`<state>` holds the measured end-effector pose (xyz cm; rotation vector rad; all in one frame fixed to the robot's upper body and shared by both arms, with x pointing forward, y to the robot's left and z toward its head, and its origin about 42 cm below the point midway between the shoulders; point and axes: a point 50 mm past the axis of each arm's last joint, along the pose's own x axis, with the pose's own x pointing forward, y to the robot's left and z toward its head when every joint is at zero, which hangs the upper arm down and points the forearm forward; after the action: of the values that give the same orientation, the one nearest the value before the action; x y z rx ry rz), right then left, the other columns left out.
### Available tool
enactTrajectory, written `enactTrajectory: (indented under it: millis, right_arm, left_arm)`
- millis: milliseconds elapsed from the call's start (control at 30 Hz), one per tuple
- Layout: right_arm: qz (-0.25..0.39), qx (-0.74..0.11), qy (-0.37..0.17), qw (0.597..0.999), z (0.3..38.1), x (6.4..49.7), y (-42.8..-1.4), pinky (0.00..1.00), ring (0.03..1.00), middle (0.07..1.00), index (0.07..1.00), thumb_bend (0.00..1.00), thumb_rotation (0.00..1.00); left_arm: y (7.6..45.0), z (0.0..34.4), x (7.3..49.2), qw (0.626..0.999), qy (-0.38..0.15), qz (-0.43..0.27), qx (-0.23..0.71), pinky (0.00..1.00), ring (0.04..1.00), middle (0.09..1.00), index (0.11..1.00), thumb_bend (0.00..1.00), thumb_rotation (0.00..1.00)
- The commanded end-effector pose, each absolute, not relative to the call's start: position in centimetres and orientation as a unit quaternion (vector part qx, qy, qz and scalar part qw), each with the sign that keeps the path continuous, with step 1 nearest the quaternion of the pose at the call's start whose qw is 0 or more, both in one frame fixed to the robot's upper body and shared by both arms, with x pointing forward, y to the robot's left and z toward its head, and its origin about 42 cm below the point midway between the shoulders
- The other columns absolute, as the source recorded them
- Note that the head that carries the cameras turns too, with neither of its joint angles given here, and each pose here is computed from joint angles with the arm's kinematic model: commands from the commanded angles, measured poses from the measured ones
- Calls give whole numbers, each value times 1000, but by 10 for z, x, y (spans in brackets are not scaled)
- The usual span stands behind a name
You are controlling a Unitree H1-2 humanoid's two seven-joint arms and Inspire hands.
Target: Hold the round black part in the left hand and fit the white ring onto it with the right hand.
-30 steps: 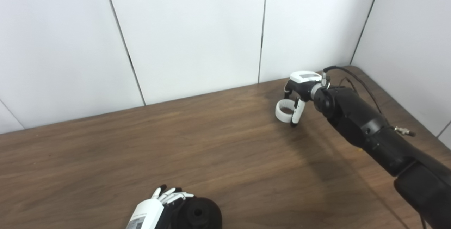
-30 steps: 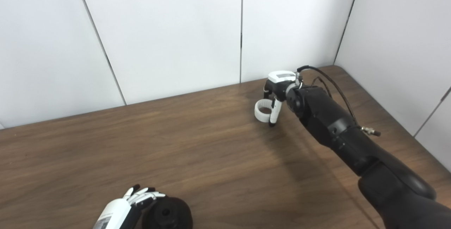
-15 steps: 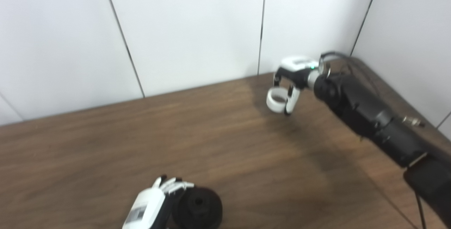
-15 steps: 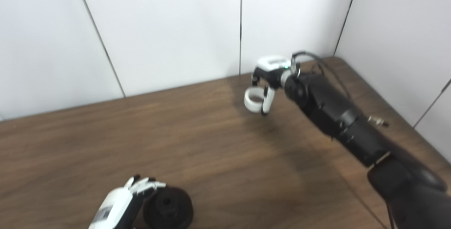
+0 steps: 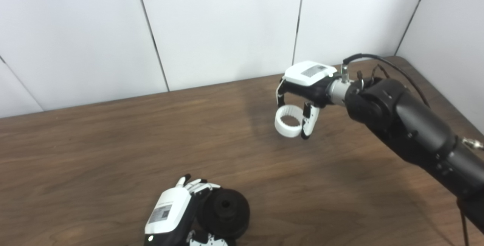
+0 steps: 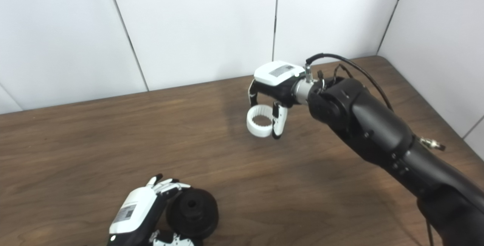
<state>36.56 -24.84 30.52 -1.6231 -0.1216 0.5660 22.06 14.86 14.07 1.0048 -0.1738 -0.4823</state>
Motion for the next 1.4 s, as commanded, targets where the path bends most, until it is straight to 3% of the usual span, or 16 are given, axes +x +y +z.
enactTrajectory:
  millis: [0,633,1367]
  right_arm:
    - [244,-722,-99,640,325,358,-237,970,906,777,484,526,141]
    - [328,-674,-173,639,305,301,-189,954,905,769,481,526,138]
    - [362,-647,-212,637,296,281,-166,985,907,767,481,526,139]
  left_arm:
    - [141,144,220,838,-88,-240,481,1000,870,770,481,525,60]
    - [125,146,223,832,-81,-246,491,1000,879,784,481,525,64]
    - [117,149,227,835,-81,-243,487,1000,872,782,480,525,65]
